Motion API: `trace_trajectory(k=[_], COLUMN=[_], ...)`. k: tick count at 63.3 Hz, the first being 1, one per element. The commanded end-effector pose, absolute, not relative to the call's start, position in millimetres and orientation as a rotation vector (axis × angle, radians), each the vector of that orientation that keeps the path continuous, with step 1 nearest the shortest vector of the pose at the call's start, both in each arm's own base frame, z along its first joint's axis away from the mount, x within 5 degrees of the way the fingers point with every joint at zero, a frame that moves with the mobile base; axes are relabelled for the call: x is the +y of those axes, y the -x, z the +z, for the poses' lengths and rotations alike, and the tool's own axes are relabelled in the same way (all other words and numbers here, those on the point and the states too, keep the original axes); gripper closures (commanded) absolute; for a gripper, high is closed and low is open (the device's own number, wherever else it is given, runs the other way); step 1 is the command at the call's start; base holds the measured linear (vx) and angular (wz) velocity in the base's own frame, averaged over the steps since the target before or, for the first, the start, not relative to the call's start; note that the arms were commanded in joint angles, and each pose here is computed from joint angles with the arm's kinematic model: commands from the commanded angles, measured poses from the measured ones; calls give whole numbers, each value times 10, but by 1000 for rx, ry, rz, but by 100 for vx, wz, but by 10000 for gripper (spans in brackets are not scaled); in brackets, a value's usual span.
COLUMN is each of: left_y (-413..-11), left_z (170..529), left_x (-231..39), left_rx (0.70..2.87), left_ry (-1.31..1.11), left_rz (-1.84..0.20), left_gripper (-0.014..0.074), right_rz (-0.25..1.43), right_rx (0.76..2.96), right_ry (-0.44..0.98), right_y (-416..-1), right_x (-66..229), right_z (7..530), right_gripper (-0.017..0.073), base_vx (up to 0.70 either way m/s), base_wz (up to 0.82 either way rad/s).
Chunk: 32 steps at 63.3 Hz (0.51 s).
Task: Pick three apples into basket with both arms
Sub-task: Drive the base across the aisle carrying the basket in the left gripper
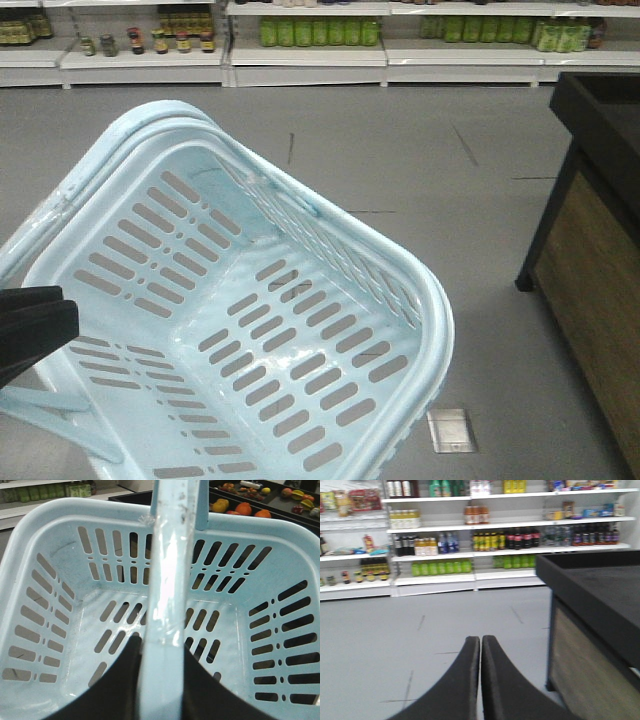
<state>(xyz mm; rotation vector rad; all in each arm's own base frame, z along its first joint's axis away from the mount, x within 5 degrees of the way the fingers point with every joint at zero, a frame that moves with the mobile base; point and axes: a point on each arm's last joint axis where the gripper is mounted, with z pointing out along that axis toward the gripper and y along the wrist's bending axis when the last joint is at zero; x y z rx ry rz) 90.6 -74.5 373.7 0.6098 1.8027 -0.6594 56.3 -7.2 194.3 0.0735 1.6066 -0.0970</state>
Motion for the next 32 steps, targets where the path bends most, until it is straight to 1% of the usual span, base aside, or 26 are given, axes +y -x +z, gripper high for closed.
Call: trace_trajectory(k=[1, 16, 32], left_y=[-914, -912, -912], left_z=[3894, 3891, 3891], left_x=[-733, -734, -734], left_rx=[1721, 1723, 1723], left_ry=[-521, -524, -524], left_rz=[-696, -697, -697], left_gripper=[599, 600, 600], right_rz=[-104, -104, -104], right_rx=[1538, 1538, 1538], right_ry=[-47, -47, -47], right_y=[-560, -560, -560], right_x=[-58, -58, -58], right_z=[1971, 1971, 1971], right_gripper=[564, 564, 564], base_vx=[8, 11, 13], base_wz=[54, 49, 36])
